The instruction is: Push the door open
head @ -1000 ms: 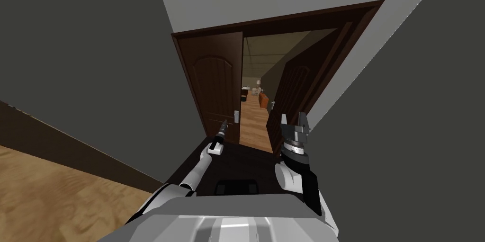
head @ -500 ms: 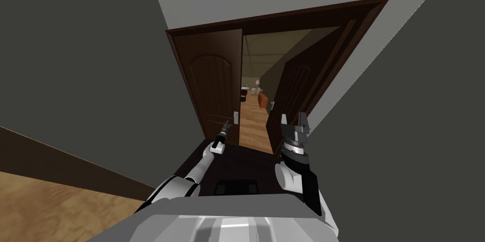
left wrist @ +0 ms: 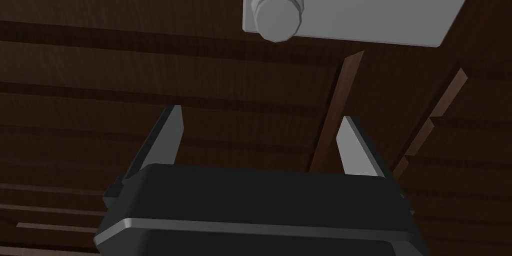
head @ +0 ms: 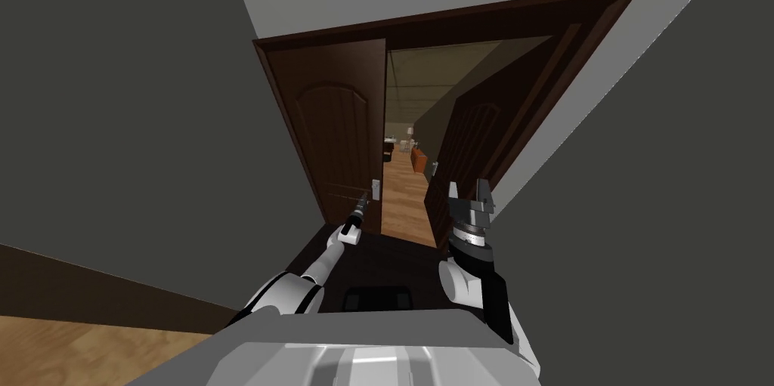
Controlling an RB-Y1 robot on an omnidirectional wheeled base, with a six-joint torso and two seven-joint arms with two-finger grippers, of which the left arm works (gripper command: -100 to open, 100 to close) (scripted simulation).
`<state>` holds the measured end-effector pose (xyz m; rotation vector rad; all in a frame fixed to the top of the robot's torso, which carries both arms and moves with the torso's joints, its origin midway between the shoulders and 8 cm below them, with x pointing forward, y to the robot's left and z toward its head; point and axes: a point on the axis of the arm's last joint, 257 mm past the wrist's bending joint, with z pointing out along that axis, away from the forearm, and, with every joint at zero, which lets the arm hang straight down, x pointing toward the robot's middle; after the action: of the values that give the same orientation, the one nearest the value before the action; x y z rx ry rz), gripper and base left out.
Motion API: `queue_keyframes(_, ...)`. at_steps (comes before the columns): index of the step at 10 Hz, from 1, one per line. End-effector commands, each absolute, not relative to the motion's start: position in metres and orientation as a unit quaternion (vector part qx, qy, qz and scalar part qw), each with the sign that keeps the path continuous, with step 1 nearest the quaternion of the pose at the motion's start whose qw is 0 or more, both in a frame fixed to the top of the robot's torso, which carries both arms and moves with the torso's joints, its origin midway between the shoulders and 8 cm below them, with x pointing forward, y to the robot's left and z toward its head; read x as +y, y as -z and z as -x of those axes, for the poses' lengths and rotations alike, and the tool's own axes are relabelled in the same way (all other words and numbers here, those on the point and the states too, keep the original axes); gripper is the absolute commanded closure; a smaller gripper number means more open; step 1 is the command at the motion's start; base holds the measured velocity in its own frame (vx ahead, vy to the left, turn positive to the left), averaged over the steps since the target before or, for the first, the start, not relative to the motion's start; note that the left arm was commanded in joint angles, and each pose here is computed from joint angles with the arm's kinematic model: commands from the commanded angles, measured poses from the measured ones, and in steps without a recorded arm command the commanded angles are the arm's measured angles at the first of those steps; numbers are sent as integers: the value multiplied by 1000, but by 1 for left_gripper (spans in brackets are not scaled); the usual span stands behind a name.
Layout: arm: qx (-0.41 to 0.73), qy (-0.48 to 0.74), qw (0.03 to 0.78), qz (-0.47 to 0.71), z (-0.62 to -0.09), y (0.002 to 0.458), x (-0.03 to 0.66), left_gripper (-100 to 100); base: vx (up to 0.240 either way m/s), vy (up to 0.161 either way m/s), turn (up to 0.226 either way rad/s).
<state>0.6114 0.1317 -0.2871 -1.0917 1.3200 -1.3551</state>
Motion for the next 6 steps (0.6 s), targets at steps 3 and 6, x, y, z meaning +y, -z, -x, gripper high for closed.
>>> queue_keyframes(3,543,549,453,446,-613,293,124,-100,54,16,-25)
queue_keyframes(6,544,541,461,446,-615,294,140,-100,171,-39,-24)
